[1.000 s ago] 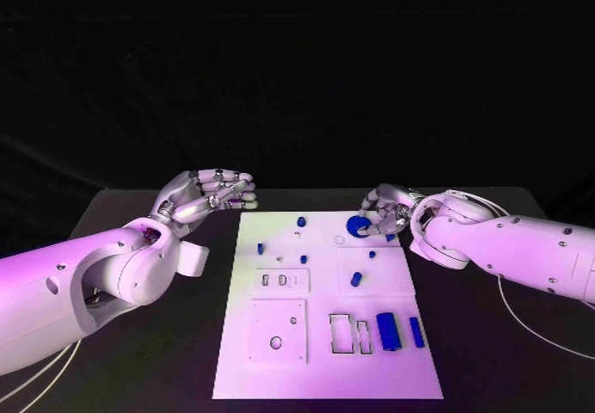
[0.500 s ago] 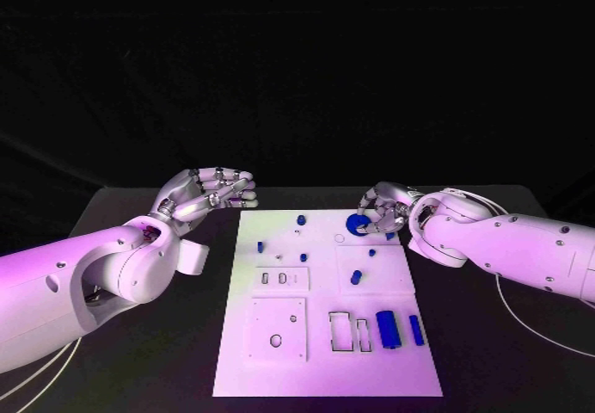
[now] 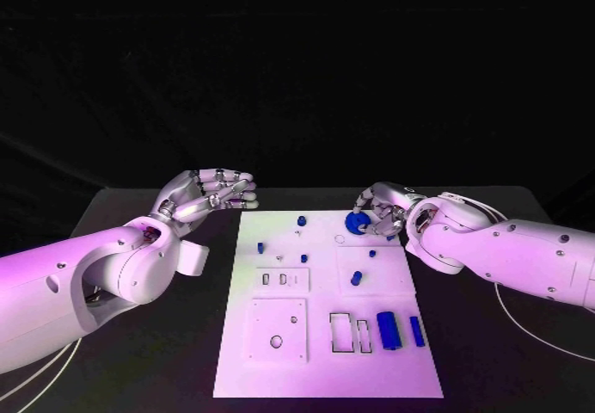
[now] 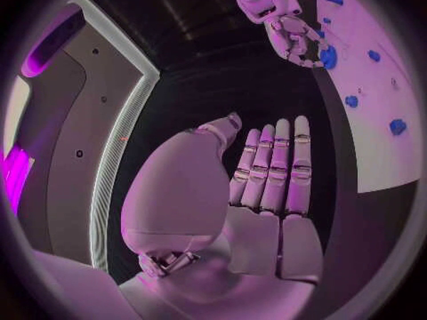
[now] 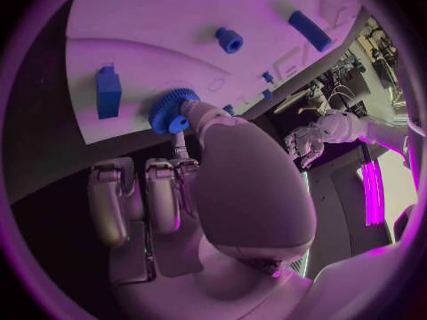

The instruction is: Assemble the parts on the task board

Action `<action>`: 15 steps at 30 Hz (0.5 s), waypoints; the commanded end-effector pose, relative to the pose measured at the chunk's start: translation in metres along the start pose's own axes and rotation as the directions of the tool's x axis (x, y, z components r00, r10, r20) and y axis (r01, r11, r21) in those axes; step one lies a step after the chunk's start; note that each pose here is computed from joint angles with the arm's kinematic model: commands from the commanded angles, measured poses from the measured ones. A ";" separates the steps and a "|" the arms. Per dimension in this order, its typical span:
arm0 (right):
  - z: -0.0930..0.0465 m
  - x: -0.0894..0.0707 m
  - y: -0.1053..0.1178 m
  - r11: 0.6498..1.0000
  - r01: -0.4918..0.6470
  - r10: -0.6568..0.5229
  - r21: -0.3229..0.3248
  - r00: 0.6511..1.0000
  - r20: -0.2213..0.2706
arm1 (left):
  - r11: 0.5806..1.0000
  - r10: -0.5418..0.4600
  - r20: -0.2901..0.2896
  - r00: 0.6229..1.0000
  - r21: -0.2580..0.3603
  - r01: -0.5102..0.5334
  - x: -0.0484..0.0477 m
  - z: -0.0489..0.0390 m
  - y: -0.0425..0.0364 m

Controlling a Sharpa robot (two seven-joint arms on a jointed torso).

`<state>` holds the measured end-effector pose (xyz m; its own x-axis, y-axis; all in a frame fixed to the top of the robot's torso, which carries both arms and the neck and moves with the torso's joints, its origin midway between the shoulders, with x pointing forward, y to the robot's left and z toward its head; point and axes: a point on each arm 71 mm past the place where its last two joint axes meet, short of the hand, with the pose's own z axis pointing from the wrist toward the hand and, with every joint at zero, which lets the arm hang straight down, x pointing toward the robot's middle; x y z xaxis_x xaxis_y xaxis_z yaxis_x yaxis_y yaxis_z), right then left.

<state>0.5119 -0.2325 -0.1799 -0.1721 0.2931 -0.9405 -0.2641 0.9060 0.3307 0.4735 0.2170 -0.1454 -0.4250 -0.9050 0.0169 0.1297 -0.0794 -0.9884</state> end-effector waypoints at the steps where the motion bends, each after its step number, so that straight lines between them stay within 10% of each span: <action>1: -0.003 -0.005 0.012 0.997 0.047 -0.042 -0.061 0.996 0.080 | 1.000 -0.012 -0.021 1.000 0.004 0.012 0.0022 0.0007 -0.0008; 15: -0.005 0.002 0.085 0.952 0.218 -0.183 -0.215 0.968 0.172 | 1.000 -0.016 -0.029 0.999 0.003 0.016 0.0041 0.0021 -0.0001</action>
<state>0.4857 -0.1614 -0.1568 -0.0368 0.2309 -0.9723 -0.4832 0.8475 0.2196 0.4742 0.2152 -0.1459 -0.4317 -0.9018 0.0190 0.1256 -0.0809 -0.9888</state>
